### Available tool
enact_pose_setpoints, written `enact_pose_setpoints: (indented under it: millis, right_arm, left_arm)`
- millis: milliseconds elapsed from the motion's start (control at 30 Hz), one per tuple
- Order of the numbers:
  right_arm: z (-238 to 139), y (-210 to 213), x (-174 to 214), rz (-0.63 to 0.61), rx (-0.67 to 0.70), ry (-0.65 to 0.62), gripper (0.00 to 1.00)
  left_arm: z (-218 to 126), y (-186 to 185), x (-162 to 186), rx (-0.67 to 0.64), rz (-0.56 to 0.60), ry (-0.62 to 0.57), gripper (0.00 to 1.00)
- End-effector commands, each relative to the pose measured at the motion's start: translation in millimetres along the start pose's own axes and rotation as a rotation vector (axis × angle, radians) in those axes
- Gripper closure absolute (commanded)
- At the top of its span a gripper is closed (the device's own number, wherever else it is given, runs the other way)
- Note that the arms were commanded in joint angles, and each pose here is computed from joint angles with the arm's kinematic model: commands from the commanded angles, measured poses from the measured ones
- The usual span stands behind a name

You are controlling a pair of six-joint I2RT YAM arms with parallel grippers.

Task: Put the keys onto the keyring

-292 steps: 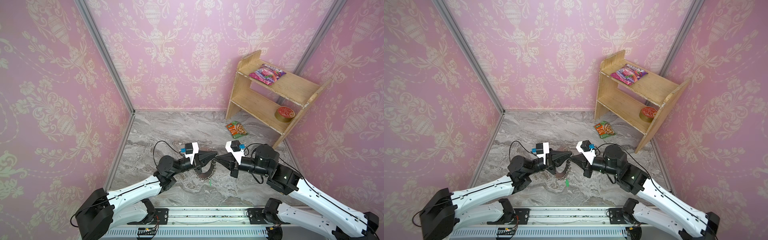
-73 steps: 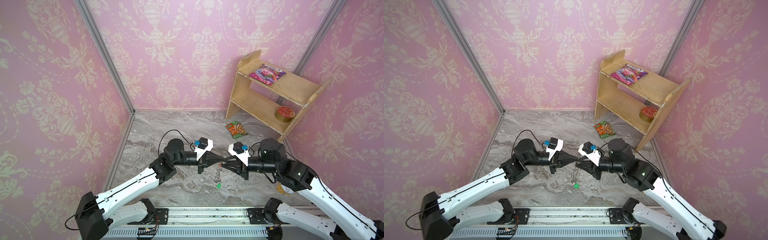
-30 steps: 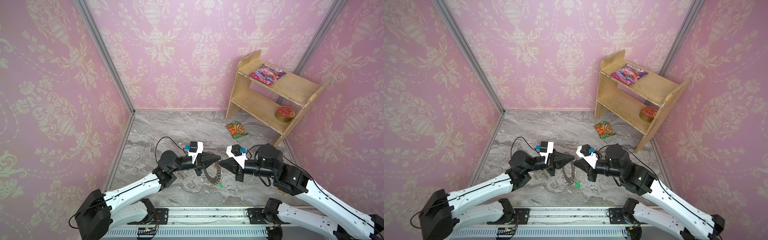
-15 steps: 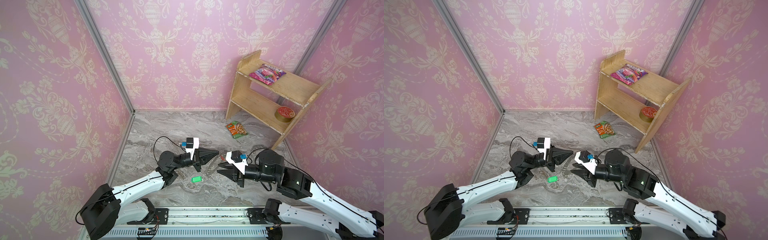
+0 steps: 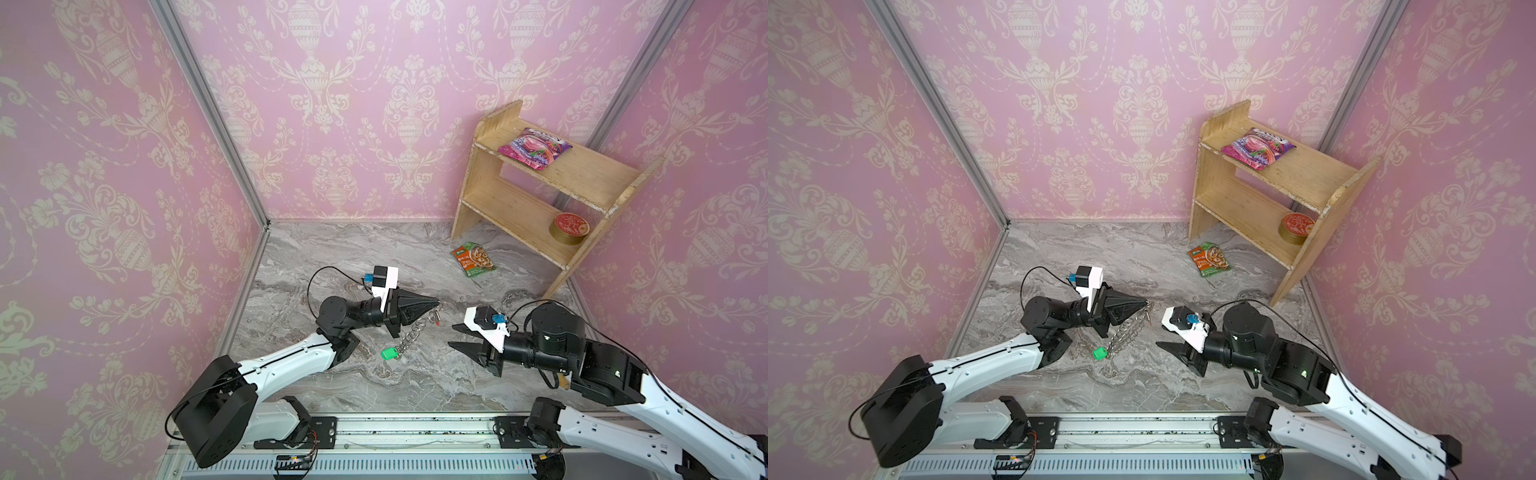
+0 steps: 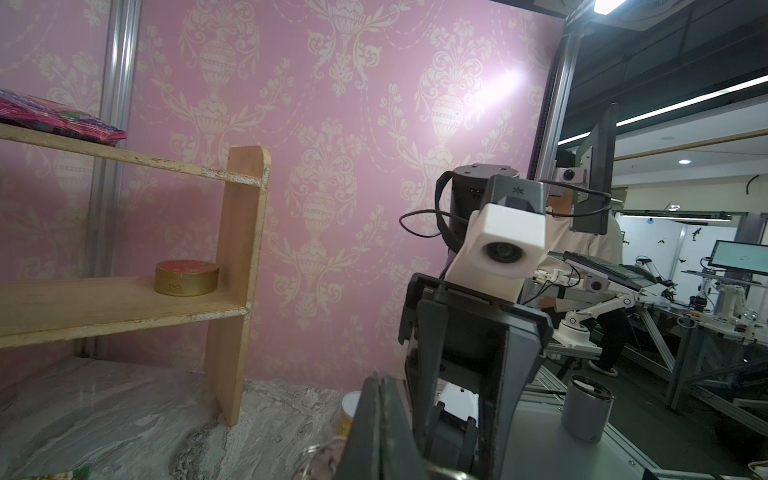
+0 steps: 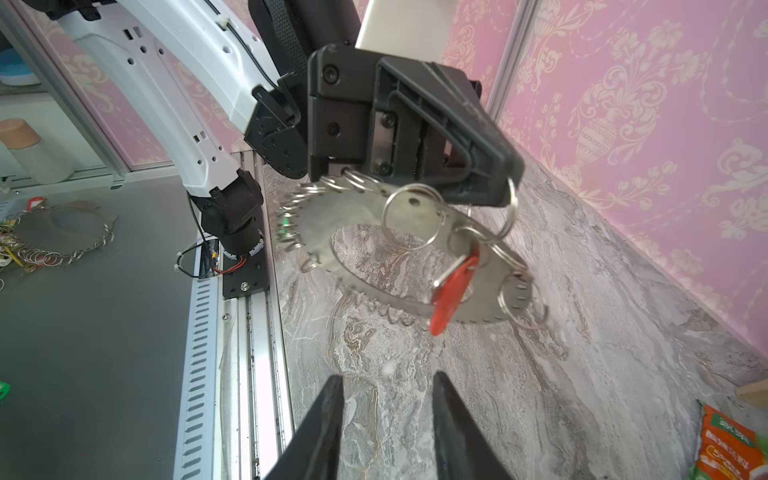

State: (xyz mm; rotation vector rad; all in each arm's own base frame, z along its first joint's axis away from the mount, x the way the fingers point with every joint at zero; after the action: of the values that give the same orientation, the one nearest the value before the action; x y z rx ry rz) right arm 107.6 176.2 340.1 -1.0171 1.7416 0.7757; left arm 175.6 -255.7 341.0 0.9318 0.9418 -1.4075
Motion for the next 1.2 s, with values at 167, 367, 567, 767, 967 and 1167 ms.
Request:
enact_pose_setpoints:
  millis: [167, 367, 567, 767, 967, 1167]
  right_arm:
    - [12, -10, -3, -0.009, 0.016, -0.035, 0.57]
    - [24, -13, -4, -0.030, 0.014, -0.035, 0.56]
    - [26, -15, -7, -0.044, 0.032, -0.063, 0.56]
    - [29, -16, -9, -0.036, 0.030, -0.097, 0.58]
    - [33, -16, -9, -0.022, 0.027, -0.104, 0.86]
    - [25, -17, -12, -0.023, 0.051, -0.118, 1.00]
  left_arm:
    - [5, -11, -27, 0.088, 0.047, -0.061, 1.00]
    - [5, -12, -30, 0.095, 0.046, -0.069, 1.00]
    - [5, -12, -29, 0.097, 0.041, -0.069, 1.00]
    - [6, -12, -31, 0.107, 0.036, -0.075, 1.00]
    - [6, -13, -32, 0.107, 0.036, -0.076, 1.00]
    - [5, -13, -31, 0.108, 0.036, -0.073, 1.00]
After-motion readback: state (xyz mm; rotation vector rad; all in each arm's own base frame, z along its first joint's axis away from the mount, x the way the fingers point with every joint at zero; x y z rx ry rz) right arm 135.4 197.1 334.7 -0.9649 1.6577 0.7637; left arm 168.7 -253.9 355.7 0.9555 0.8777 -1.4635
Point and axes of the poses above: each gripper's point midway between its finger pads, its own z axis out along the fingers, its own y axis along the line the jaws close on, x = y × z, the point moved 7 cm from there along -z, back along the fingers, and after that the axes turned 9 degrees about z, right-handed, at the moved point
